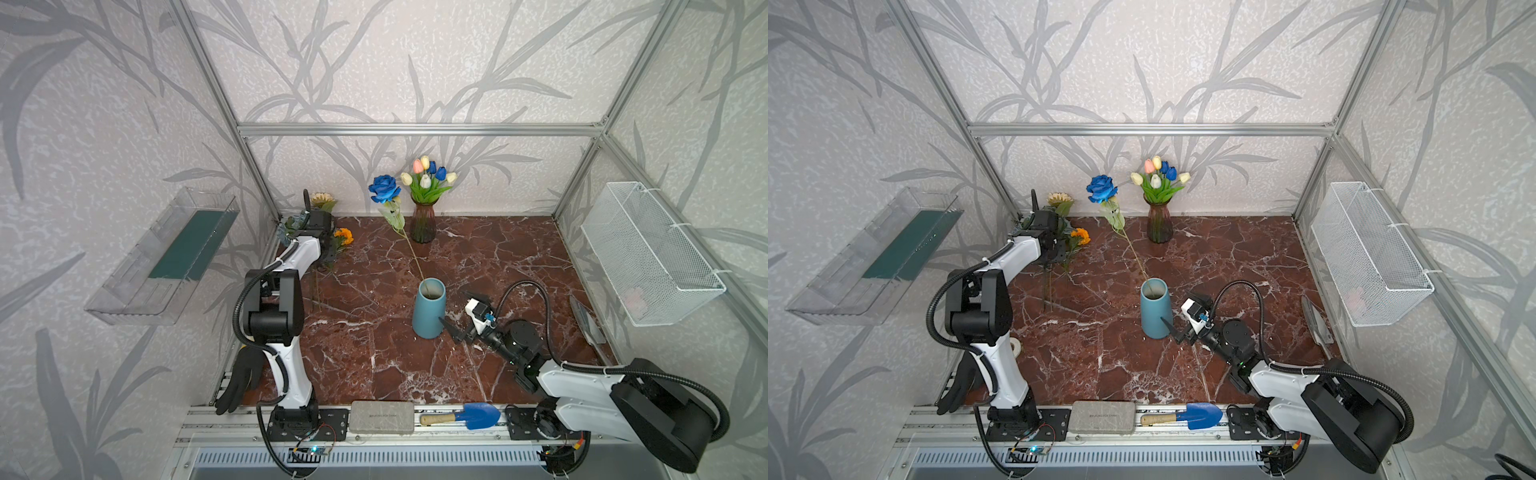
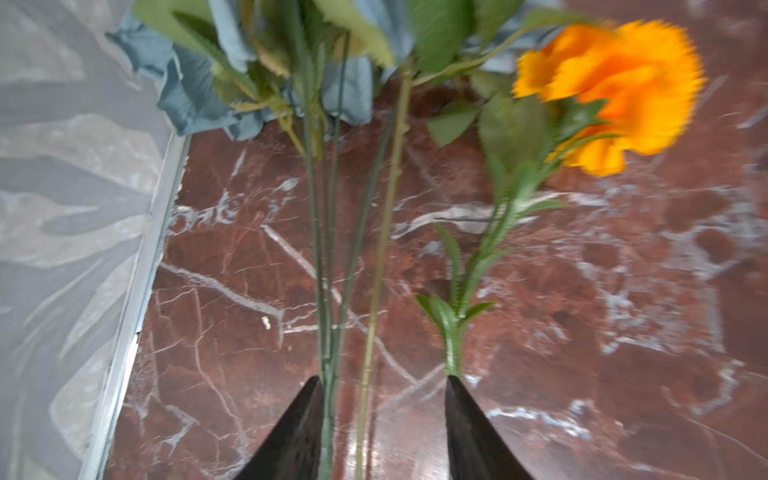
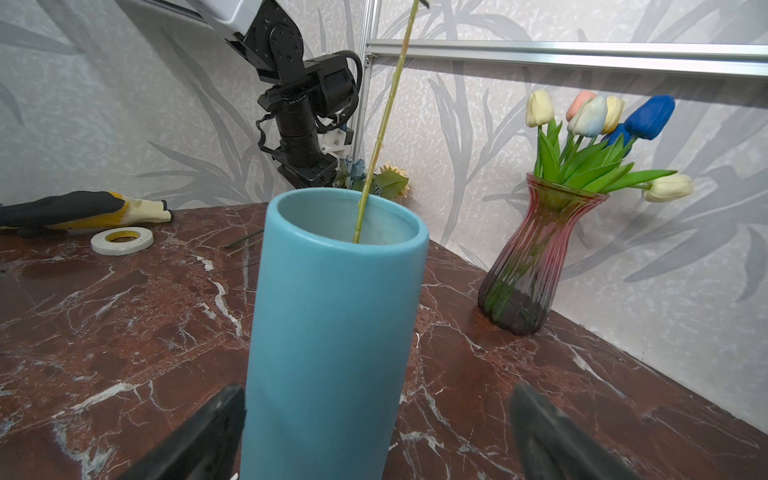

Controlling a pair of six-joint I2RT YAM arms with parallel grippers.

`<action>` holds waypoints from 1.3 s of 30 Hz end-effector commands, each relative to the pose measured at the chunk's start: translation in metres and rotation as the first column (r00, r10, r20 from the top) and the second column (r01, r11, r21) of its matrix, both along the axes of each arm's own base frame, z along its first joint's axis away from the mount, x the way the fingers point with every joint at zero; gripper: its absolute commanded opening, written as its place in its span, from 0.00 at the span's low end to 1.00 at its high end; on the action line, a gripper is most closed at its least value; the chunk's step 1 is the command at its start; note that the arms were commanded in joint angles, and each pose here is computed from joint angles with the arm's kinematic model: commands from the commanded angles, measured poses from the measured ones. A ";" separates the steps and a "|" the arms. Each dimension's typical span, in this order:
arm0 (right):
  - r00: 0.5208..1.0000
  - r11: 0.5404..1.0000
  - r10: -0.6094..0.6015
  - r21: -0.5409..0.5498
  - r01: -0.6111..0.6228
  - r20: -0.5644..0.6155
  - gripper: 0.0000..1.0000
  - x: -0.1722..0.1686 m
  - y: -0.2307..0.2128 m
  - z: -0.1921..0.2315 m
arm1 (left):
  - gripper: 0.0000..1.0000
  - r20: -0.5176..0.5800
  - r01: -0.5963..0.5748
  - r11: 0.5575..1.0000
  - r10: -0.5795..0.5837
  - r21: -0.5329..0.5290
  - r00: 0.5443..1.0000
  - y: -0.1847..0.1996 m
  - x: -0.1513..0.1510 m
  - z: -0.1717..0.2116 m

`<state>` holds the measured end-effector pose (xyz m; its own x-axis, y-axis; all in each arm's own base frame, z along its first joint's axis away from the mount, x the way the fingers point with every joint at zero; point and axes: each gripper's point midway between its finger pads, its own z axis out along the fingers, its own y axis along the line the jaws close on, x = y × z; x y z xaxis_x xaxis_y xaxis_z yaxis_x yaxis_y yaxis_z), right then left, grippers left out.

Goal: Arrange the flowers into the vase
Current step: 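Move the left gripper back to the flower pile and grasp a stem, then lift the sunflower stem high from the pile with the left gripper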

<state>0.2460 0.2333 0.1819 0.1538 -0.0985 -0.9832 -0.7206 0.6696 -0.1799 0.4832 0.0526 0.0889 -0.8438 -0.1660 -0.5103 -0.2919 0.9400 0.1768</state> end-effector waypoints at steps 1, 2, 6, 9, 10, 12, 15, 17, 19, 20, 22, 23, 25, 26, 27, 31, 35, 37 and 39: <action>0.999 1.000 0.013 0.028 -0.014 0.034 0.99 -0.002 0.003 0.013 | 0.48 -0.075 0.017 0.999 -0.014 0.039 0.997 0.009 -0.003 -0.011; 0.999 1.000 0.014 0.026 -0.015 0.034 0.99 -0.002 0.003 0.013 | 0.48 -0.079 0.022 0.999 -0.019 0.041 0.997 0.010 0.000 -0.012; 0.999 1.000 0.012 0.024 -0.013 0.036 0.99 -0.003 0.002 0.013 | 0.37 -0.116 0.060 0.998 -0.057 0.029 0.992 0.009 0.009 -0.024; 0.999 1.000 0.011 0.022 -0.012 0.035 0.99 -0.003 0.002 0.013 | 0.27 -0.133 0.076 0.997 -0.071 0.027 0.988 0.009 0.013 -0.029; 0.999 1.000 0.012 0.022 -0.013 0.034 0.99 -0.003 0.002 0.013 | 0.27 -0.138 0.077 0.997 -0.072 0.030 0.988 0.010 0.014 -0.030; 0.999 1.000 0.013 0.021 -0.014 0.035 0.99 -0.003 0.002 0.013 | 0.27 -0.143 0.081 0.996 -0.077 0.028 0.987 0.011 0.017 -0.034; 0.999 1.000 0.016 0.020 -0.017 0.034 0.99 -0.003 0.003 0.012 | 0.23 -0.158 0.079 0.996 -0.072 0.036 0.985 0.014 0.019 -0.038; 0.999 1.000 0.017 0.019 -0.017 0.032 0.99 -0.003 0.003 0.012 | 0.15 -0.161 0.080 0.996 -0.073 0.035 0.984 0.015 0.021 -0.041; 0.999 1.000 0.016 0.018 -0.016 0.034 0.99 -0.003 0.003 0.012 | 0.15 -0.163 0.083 0.996 -0.078 0.024 0.983 0.015 0.023 -0.045; 0.999 1.000 0.014 0.018 -0.015 0.034 0.99 -0.003 0.003 0.012 | 0.15 -0.166 0.085 0.996 -0.080 0.023 0.983 0.016 0.023 -0.046; 0.999 1.000 0.014 0.015 -0.014 0.033 0.99 -0.003 0.002 0.012 | 0.10 -0.170 0.088 0.996 -0.083 0.023 0.982 0.016 0.025 -0.047; 0.999 1.000 0.014 0.015 -0.014 0.034 0.99 -0.003 0.002 0.011 | 0.08 -0.173 0.091 0.996 -0.086 0.023 0.981 0.016 0.025 -0.048; 0.999 1.000 0.013 0.014 -0.014 0.032 0.99 -0.003 0.002 0.011 | 0.06 -0.170 0.091 0.995 -0.084 0.029 0.982 0.017 0.026 -0.046; 0.999 1.000 0.013 0.014 -0.014 0.032 0.99 -0.003 0.002 0.011 | 0.04 -0.166 0.093 0.995 -0.087 0.028 0.982 0.017 0.026 -0.045; 0.999 1.000 0.014 0.015 -0.015 0.033 0.99 -0.003 0.003 0.011 | 0.03 -0.162 0.094 0.995 -0.089 0.026 0.983 0.016 0.026 -0.043; 0.999 1.000 0.014 0.016 -0.015 0.033 0.99 -0.003 0.003 0.012 | 0.00 -0.137 0.093 0.995 -0.089 0.022 0.986 0.015 0.026 -0.029; 0.999 1.000 0.014 0.017 -0.014 0.031 0.99 -0.003 0.003 0.011 | 0.00 -0.068 0.095 0.995 -0.093 0.013 0.993 0.009 0.022 -0.003; 0.999 1.000 0.015 0.018 -0.015 0.031 0.99 -0.003 0.003 0.011 | 0.00 -0.016 0.094 0.995 -0.094 0.012 0.995 0.005 0.019 0.015; 0.999 1.000 0.014 0.020 -0.015 0.030 0.99 -0.003 0.003 0.012 | 0.00 0.047 0.115 0.993 -0.114 -0.002 0.992 -0.002 0.017 0.035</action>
